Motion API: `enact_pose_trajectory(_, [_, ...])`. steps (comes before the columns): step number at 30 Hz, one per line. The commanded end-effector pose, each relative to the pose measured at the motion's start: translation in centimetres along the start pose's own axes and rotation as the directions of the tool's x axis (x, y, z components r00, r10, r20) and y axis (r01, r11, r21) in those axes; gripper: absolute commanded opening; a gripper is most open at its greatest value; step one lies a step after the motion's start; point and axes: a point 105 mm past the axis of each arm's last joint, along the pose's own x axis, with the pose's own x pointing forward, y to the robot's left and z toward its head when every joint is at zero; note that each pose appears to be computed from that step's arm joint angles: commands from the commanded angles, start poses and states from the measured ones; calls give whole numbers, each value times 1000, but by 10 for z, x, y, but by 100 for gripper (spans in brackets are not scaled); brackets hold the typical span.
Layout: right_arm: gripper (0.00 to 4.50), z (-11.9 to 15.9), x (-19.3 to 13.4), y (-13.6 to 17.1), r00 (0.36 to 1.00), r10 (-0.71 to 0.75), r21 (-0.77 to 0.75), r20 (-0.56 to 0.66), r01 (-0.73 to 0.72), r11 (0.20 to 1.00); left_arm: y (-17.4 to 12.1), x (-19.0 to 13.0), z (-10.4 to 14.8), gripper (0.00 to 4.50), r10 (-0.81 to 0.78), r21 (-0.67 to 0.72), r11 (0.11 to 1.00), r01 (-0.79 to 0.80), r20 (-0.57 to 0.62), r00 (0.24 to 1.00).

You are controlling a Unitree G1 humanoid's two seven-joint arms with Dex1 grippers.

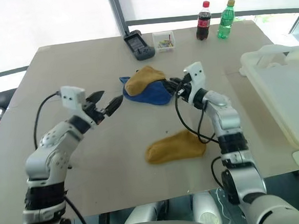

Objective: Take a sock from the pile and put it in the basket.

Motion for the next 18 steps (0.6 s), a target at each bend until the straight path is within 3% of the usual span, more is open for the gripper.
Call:
enact_pose_trajectory(1, [124,29,-19,14,999,15,-126,47,-9,992,1,18,1,450,-24,-68,997,23,-17,1000])
enact_pose_trajectory(8, [442,35,-46,26,999,-32,-223,18,35,974,8,45,3,450,-27,-193,981,18,-44,999])
enact_pose_trajectory(10, [447,35,-48,28,998,-55,-239,18,58,969,11,50,2,450,-23,-194,981,11,-59,998])
enact_pose_trajectory(14, [450,32,-55,30,994,-108,-256,17,109,960,8,62,-4,368,-37,-92,995,28,-100,994])
enact_pose_trajectory(18, [450,30,-60,29,988,-152,-264,20,152,953,1,68,-8,185,-70,-40,997,66,-107,992])
